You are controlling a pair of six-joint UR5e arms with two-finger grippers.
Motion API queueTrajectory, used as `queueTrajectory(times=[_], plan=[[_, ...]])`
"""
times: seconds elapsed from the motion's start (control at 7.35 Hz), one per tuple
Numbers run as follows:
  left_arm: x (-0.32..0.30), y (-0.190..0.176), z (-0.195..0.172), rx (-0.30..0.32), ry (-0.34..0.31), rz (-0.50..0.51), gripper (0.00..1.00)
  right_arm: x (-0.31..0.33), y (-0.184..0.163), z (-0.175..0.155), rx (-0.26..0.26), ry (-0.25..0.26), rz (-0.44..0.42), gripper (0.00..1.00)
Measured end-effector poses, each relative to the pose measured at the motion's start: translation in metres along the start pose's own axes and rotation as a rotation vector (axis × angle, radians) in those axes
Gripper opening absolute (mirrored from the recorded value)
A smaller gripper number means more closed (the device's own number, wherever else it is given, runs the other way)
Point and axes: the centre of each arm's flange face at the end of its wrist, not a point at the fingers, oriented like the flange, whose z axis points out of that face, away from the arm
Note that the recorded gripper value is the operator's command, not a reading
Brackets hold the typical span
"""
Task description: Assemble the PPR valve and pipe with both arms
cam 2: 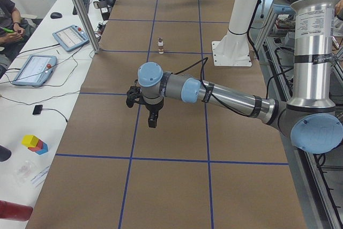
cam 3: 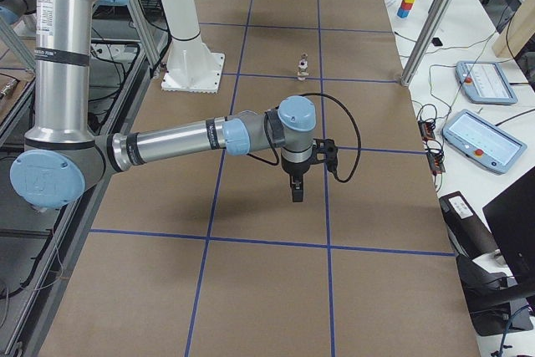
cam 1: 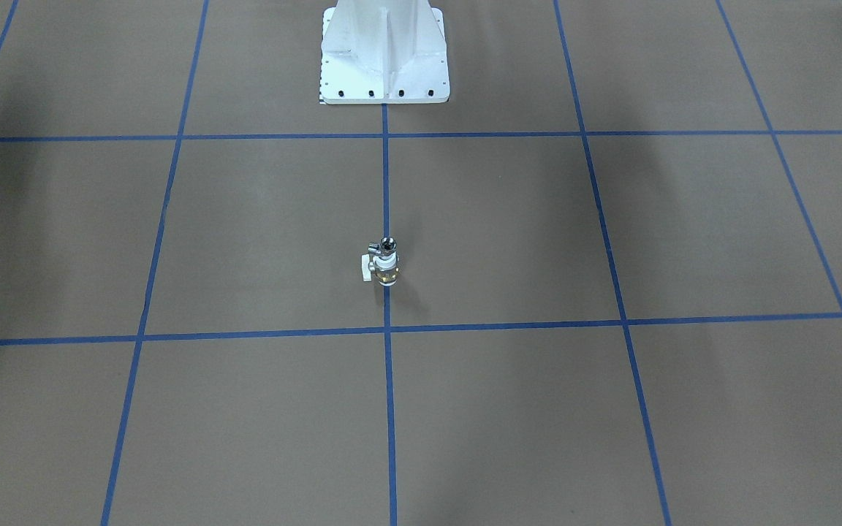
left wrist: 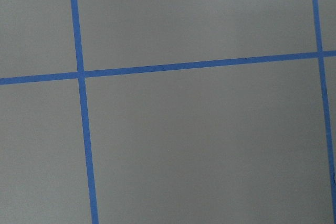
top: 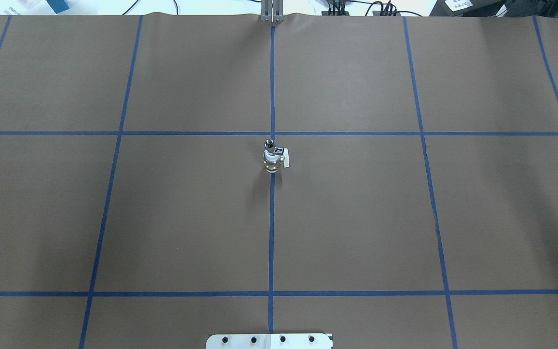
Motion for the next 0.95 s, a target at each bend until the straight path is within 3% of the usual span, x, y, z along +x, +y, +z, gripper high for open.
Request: queueTrajectory(times=[0.95], plan=[[-0.0008, 0.0032, -0.0056, 0.011, 0.001, -0.007, 1.0, 0.0035, 0.0048, 0.0026, -0.008, 0.004, 0.009, 1.0]])
